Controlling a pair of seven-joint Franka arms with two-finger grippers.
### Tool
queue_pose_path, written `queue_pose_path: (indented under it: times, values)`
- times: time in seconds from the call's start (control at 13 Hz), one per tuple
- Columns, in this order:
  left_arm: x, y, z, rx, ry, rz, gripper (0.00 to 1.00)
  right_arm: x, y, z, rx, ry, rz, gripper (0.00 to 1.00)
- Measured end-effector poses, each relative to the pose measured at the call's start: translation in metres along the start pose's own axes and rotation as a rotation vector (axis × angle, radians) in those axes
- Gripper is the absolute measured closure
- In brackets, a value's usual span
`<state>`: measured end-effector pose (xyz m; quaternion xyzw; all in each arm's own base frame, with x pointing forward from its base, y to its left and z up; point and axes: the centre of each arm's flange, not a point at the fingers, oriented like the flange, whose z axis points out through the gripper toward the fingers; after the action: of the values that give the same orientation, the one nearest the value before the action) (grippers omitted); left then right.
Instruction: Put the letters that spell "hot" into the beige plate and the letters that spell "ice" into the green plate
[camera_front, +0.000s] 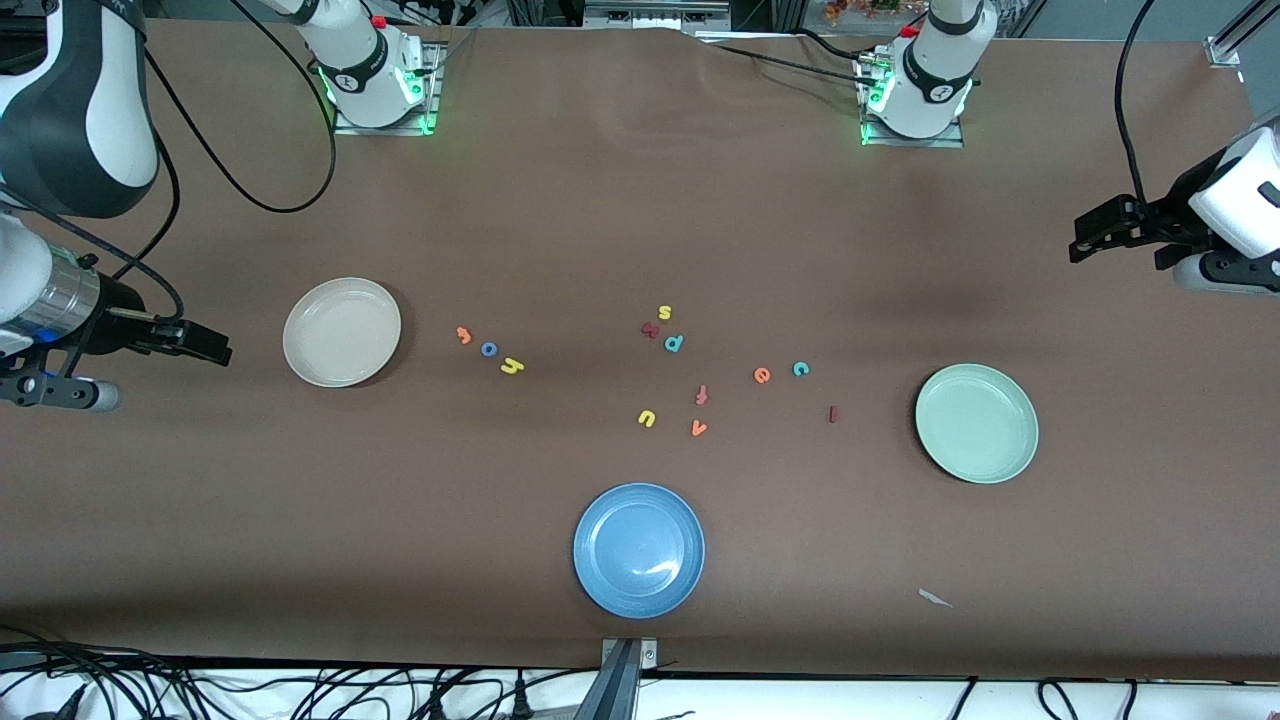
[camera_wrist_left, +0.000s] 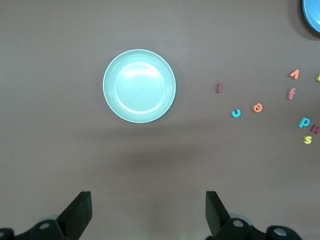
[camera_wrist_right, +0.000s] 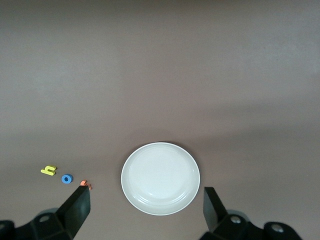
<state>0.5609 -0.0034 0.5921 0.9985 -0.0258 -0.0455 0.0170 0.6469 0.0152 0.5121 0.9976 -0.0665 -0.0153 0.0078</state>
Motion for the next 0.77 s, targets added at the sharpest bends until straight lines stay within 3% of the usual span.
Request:
queue_pose_path:
  times: [0.77]
  values:
    - [-0.0002,-0.0018,0.0014,0.000,-0.004,-0.003,0.00,0.0000,0.0003,0.0004,0.000,-0.001,0.001,0.00]
